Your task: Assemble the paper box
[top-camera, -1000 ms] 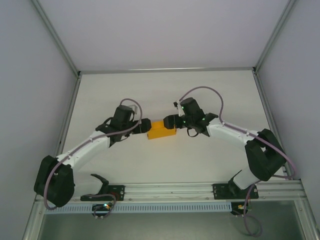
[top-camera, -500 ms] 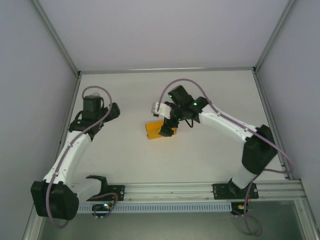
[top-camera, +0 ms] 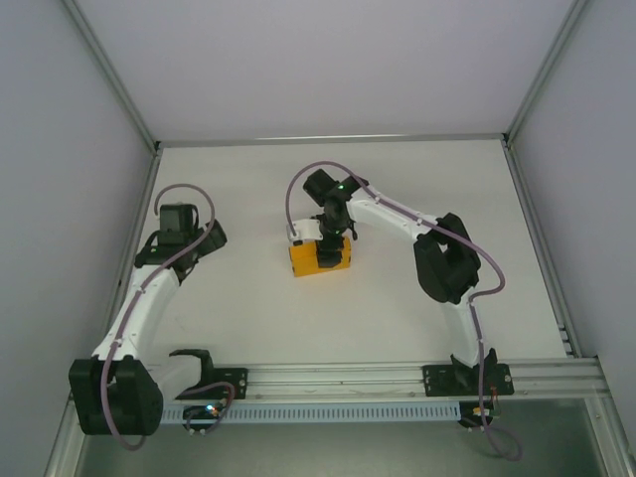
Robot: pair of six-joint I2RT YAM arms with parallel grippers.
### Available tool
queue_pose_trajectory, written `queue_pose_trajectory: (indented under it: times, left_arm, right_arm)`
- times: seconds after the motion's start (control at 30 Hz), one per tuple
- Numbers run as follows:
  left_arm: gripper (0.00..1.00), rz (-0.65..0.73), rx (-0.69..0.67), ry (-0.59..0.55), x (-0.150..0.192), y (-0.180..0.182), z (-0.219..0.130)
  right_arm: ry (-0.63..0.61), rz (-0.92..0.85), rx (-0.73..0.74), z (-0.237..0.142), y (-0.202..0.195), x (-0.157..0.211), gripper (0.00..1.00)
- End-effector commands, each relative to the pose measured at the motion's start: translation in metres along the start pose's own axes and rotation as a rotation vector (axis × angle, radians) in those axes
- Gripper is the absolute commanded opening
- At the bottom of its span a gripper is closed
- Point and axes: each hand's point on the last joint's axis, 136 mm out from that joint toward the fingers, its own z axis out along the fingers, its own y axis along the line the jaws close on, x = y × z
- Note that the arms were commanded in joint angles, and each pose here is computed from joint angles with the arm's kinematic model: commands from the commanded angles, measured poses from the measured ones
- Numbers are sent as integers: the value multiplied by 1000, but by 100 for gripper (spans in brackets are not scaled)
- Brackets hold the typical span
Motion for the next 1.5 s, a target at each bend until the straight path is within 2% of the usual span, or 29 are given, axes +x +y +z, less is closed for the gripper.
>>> queue_pose_trajectory:
  times: [0.0, 0.17, 0.23, 0.37, 0.4, 0.47, 0.57, 0.63, 0.73, 0.8, 0.83, 0.97, 1.03, 1.13, 1.27, 1.3, 1.4, 1.47]
  left_arm:
    - [100, 12, -15, 7, 3, 5, 2]
    - [100, 16, -29, 8, 4, 8, 3]
    - [100, 14, -45, 5, 4, 11, 4]
    - [100, 13, -80, -8, 5, 18, 6]
    - [100, 13, -88, -13, 4, 19, 7]
    - [100, 13, -115, -22, 4, 24, 9]
    - [100, 20, -147, -37, 1, 29, 12]
    - [100, 32, -150, -49, -1, 29, 15]
    - [100, 52, -147, -77, -5, 28, 19]
    - [100, 69, -149, -110, -8, 29, 21]
    - [100, 79, -150, -129, -10, 29, 22]
    - [100, 123, -155, -244, -23, 31, 26]
    - [100, 129, -181, -329, -29, 37, 33]
    - [100, 175, -168, -396, -34, 37, 46]
    - [100, 212, -119, -510, -32, 31, 62]
    - [100, 205, -109, -499, -31, 29, 63]
    - [100, 259, -37, -608, -38, 16, 58]
    - [100, 254, -53, -643, -38, 22, 60]
  right_arm:
    - [107, -10, 33, 4, 4, 13, 43]
    - [182, 22, 222, 0, -16, 29, 42]
    - [219, 42, 378, -9, -32, 38, 36]
    - [305, 16, 652, -22, -48, 58, 36]
    - [321, 9, 673, -21, -45, 63, 39]
    - [340, 12, 661, -12, -29, 69, 39]
    - [334, 54, 608, -4, -1, 71, 54]
    - [283, 77, 552, -2, 19, 65, 70]
    - [192, 98, 520, -11, 40, 54, 85]
    - [160, 110, 512, -22, 49, 51, 91]
    - [142, 116, 511, -28, 52, 49, 100]
    - [11, 156, 514, -57, 68, 42, 100]
    - [-106, 273, 569, -80, 62, 45, 100]
    - [-274, 573, 701, -113, 35, 85, 100]
    - [-483, 974, 991, -151, 5, 184, 100]
    - [-530, 1045, 1037, -158, 3, 204, 100]
    - [-666, 1149, 1124, -164, 3, 249, 100]
    - [-730, 1167, 1194, -162, 3, 268, 100]
